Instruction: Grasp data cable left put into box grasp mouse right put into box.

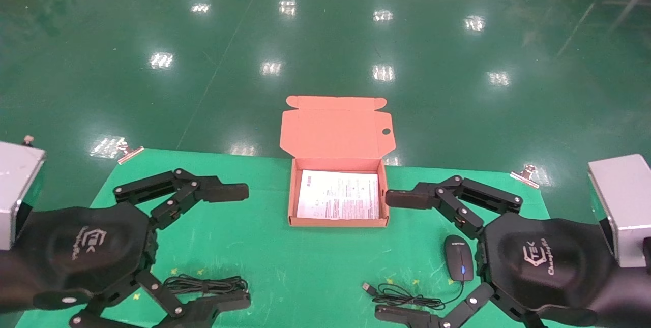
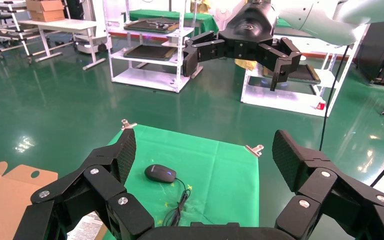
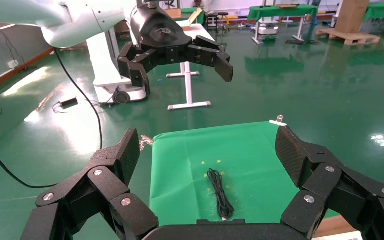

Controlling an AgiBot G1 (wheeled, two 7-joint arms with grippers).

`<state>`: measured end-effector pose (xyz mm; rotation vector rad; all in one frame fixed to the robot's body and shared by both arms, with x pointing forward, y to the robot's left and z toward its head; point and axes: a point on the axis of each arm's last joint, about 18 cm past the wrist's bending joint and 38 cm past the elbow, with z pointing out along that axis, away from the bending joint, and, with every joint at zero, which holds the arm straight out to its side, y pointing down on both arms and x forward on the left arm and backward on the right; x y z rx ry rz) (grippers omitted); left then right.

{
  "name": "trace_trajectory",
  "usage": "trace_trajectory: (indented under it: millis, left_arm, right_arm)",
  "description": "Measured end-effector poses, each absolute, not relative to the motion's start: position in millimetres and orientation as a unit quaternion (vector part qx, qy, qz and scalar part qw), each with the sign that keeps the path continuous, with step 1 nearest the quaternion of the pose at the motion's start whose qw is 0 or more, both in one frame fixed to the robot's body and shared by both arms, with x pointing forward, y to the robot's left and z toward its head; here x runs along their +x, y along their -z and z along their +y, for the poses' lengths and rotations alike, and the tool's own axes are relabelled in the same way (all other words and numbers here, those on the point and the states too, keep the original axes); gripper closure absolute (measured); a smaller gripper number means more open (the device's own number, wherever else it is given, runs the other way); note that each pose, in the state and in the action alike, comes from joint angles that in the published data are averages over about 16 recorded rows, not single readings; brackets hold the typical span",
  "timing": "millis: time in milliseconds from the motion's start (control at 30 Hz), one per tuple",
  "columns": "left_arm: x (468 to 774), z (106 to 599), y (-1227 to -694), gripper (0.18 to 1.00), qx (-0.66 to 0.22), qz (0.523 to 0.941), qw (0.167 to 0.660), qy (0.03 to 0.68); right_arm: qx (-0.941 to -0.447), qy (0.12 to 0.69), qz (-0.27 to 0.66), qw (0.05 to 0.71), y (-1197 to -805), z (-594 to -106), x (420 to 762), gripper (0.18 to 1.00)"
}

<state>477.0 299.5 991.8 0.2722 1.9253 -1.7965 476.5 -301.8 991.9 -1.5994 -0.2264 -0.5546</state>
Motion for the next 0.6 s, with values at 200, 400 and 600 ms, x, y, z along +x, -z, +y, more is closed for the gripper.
trace_trajectory:
  millis: [200,400,600]
  left_arm:
    - [477.0,299.5,-991.8,0.184,0.100,0.705,0.245,0.658]
    - [476.9,299.4,-991.7,0.184,0.100,0.705,0.244,0.658]
    - [477.4,297.9,-989.7,0.184,0.103,0.710,0.244,0.652]
  right_arm:
    - [-0.706,0.245,-0.100,0.657,-991.9,-301.8,476.5,0.178]
    - [-0.706,0.245,-0.100,0.657,-991.8,-301.9,476.5,0.178]
    - [-0.719,0.252,-0.097,0.640,-987.1,-303.5,478.5,0.178]
